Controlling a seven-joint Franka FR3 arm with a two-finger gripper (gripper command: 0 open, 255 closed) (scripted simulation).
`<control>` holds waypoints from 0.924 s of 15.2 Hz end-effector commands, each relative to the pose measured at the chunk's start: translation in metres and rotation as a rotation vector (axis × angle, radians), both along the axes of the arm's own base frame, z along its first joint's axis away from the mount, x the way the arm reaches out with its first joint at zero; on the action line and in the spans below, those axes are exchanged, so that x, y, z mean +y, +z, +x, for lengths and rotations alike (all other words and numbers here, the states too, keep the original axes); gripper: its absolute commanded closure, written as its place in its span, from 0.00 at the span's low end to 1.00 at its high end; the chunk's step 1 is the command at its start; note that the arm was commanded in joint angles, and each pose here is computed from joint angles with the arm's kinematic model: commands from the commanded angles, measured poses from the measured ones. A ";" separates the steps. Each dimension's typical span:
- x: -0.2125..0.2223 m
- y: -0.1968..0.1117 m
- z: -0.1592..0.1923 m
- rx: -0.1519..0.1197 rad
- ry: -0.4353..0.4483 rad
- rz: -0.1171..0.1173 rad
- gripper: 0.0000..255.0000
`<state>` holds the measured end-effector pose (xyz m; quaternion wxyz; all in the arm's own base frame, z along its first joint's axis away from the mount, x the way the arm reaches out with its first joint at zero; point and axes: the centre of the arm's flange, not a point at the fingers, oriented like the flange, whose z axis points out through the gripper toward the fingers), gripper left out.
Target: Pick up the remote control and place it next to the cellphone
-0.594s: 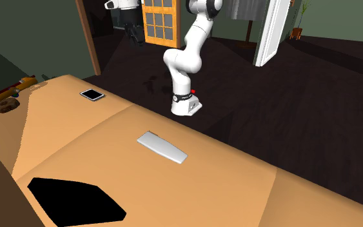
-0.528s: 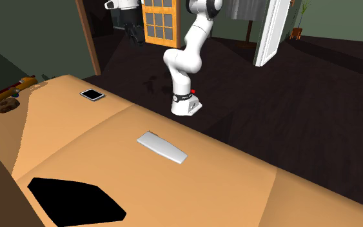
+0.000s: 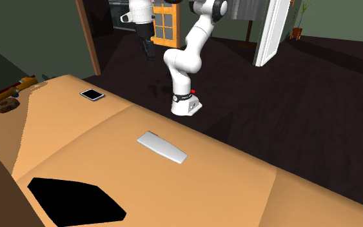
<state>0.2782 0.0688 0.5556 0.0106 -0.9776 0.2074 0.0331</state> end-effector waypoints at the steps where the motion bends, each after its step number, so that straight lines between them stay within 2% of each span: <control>1: 0.021 -0.011 0.002 0.000 -0.077 -0.007 0.00; 7: 0.090 -0.050 0.017 0.002 -0.288 -0.029 0.00; 14: 0.163 -0.097 0.053 0.004 -0.535 -0.056 0.00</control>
